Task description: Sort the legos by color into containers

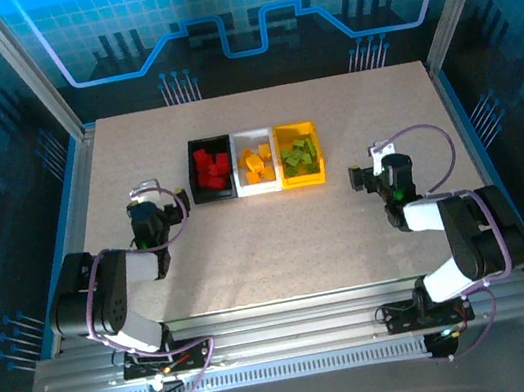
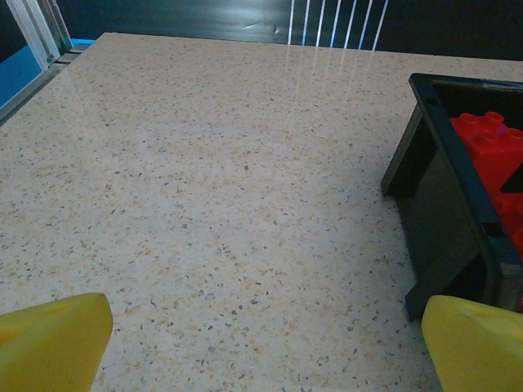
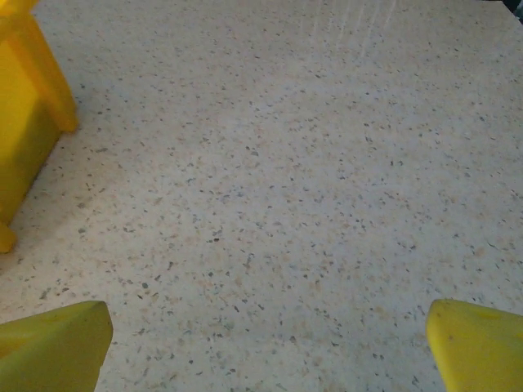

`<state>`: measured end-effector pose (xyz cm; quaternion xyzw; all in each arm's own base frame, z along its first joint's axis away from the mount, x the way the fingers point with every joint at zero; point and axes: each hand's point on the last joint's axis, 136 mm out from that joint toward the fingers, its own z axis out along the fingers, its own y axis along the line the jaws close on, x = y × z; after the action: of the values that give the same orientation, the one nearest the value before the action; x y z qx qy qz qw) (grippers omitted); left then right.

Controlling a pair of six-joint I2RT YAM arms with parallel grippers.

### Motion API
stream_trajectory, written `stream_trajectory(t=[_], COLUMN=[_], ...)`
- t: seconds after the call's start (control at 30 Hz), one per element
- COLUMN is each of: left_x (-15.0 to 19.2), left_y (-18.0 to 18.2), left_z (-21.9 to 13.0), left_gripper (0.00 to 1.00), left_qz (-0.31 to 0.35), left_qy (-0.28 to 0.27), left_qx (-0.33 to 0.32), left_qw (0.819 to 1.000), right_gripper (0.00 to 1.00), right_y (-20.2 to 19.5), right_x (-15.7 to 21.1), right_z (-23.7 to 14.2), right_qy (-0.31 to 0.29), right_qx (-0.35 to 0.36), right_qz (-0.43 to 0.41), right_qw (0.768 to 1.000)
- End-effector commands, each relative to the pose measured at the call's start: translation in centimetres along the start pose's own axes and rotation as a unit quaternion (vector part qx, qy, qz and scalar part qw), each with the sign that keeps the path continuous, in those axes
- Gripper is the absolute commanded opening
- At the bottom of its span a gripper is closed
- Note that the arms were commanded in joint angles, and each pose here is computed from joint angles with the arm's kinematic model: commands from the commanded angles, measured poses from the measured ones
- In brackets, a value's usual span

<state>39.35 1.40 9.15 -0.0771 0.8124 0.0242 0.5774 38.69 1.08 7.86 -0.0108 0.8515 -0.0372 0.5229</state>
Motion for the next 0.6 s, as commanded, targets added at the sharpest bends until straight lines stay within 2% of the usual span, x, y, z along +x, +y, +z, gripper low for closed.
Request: stream_trajectory(t=[0.0, 0.57], left_x=[-0.48, -0.57], left_y=[0.01, -0.01], left_z=[0.00, 0.01], left_gripper=[0.99, 0.99], left_qz=[-0.004, -0.004], left_qy=[-0.012, -0.013], left_qx=[0.006, 0.006], left_qw=[1.000, 1.000], right_gripper=[1.00, 1.00], right_y=[0.19, 0.24], right_x=[-1.79, -1.91], right_z=[0.02, -0.01], right_qy=[-0.038, -0.042], right_qx=[-0.014, -0.012], right_qz=[-0.002, -0.004], right_qw=[0.999, 0.999])
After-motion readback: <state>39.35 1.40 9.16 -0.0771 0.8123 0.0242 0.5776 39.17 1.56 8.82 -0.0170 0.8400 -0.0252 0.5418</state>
